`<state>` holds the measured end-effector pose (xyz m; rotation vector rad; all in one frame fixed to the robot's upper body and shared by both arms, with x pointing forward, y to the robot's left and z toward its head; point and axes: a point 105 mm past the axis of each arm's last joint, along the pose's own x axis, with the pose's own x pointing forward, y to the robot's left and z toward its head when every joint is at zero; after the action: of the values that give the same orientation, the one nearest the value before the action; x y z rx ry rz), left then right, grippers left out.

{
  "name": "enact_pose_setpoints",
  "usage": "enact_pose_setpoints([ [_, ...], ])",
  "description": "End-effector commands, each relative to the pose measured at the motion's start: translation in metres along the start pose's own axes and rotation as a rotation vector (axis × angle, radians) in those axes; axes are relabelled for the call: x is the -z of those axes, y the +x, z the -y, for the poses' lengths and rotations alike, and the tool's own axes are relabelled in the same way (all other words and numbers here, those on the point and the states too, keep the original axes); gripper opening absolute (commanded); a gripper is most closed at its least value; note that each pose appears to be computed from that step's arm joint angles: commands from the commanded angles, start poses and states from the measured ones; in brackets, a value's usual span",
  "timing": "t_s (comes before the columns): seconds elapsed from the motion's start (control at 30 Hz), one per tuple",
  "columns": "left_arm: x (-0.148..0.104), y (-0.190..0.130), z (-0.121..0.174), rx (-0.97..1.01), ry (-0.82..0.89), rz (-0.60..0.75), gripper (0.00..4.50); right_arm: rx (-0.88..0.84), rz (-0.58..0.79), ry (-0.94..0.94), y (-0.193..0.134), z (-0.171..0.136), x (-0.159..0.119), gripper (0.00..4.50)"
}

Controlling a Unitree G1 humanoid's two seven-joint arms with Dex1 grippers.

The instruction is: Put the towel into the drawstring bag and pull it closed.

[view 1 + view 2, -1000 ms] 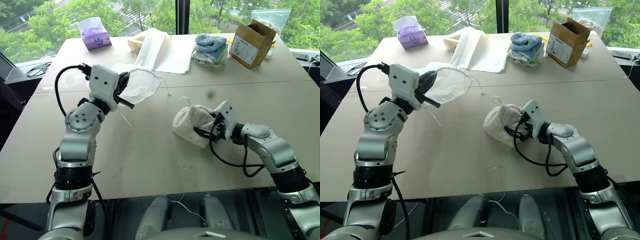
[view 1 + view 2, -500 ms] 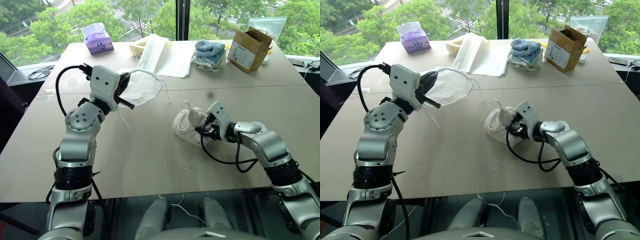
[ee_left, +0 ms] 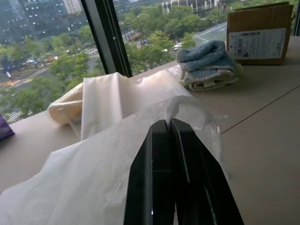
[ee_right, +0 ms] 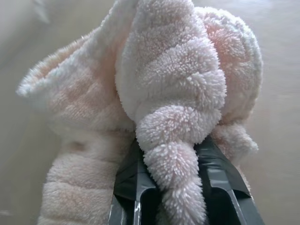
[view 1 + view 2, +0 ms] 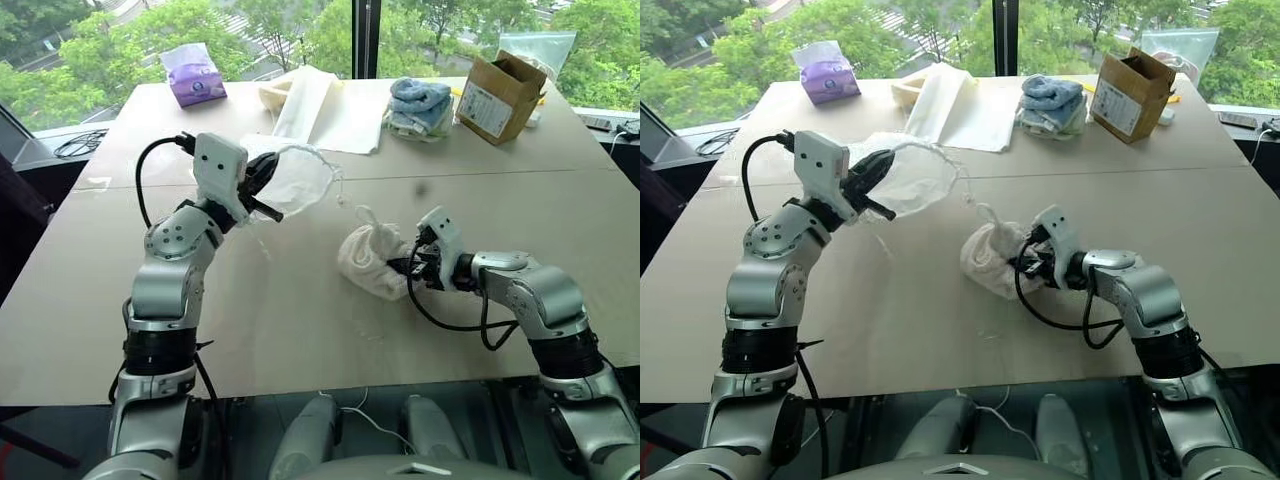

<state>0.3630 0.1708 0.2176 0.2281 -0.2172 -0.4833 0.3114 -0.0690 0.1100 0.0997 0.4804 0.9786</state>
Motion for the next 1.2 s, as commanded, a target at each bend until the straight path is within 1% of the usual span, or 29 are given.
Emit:
enact_pose_setpoints([
  [0.03,-0.023,-0.002,0.008,0.069,-0.036,0.081,0.0,-0.139,0.244,-0.026,-0.029,-0.024,-0.051,0.08],
  [0.1,-0.026,-0.003,0.012,0.104,-0.076,0.091,0.0,-0.206,0.314,-0.016,-0.042,-0.035,-0.065,0.08],
  [0.17,-0.03,-0.003,0.018,0.158,-0.108,0.105,0.0,-0.229,0.381,-0.026,-0.052,-0.041,-0.081,0.08],
  [0.23,-0.036,-0.001,0.025,0.216,-0.138,0.128,0.0,-0.211,0.452,-0.03,-0.054,-0.042,-0.098,0.08],
  [0.3,-0.042,0.001,0.032,0.264,-0.172,0.151,0.0,-0.176,0.469,-0.043,-0.047,-0.041,-0.106,0.08],
  [0.4,-0.05,0.002,0.04,0.329,-0.222,0.176,0.0,-0.111,0.429,-0.076,-0.031,-0.039,-0.102,0.08],
  [0.47,-0.051,0.003,0.044,0.36,-0.221,0.172,0.0,-0.071,0.413,-0.085,-0.023,-0.035,-0.099,0.08],
  [0.53,-0.053,0.003,0.051,0.392,-0.25,0.178,0.0,-0.056,0.352,-0.11,-0.015,-0.034,-0.085,0.08],
  [0.63,-0.054,0.006,0.052,0.397,-0.257,0.175,0.0,0.002,0.235,-0.173,-0.009,-0.027,-0.059,0.08],
  [0.83,-0.051,0.007,0.061,0.432,-0.274,0.161,0.0,0.033,0.224,-0.168,-0.008,-0.024,-0.055,0.08],
  [0.87,-0.05,0.006,0.063,0.442,-0.275,0.155,0.0,0.045,0.23,-0.158,-0.008,-0.023,-0.057,0.08],
  [0.93,-0.046,0.002,0.073,0.494,-0.276,0.141,0.0,0.065,0.287,-0.077,-0.006,-0.02,-0.067,0.08],
  [1.0,-0.042,-0.004,0.083,0.545,-0.283,0.118,0.0,0.098,0.365,0.033,-0.002,-0.015,-0.08,0.08],
  [1.1,-0.035,-0.009,0.091,0.578,-0.285,0.084,0.0,0.134,0.447,0.173,0.002,-0.01,-0.091,0.08],
  [1.2,-0.03,-0.01,0.102,0.589,-0.312,0.062,0.0,0.154,0.452,0.218,0.014,-0.015,-0.093,0.08],
])
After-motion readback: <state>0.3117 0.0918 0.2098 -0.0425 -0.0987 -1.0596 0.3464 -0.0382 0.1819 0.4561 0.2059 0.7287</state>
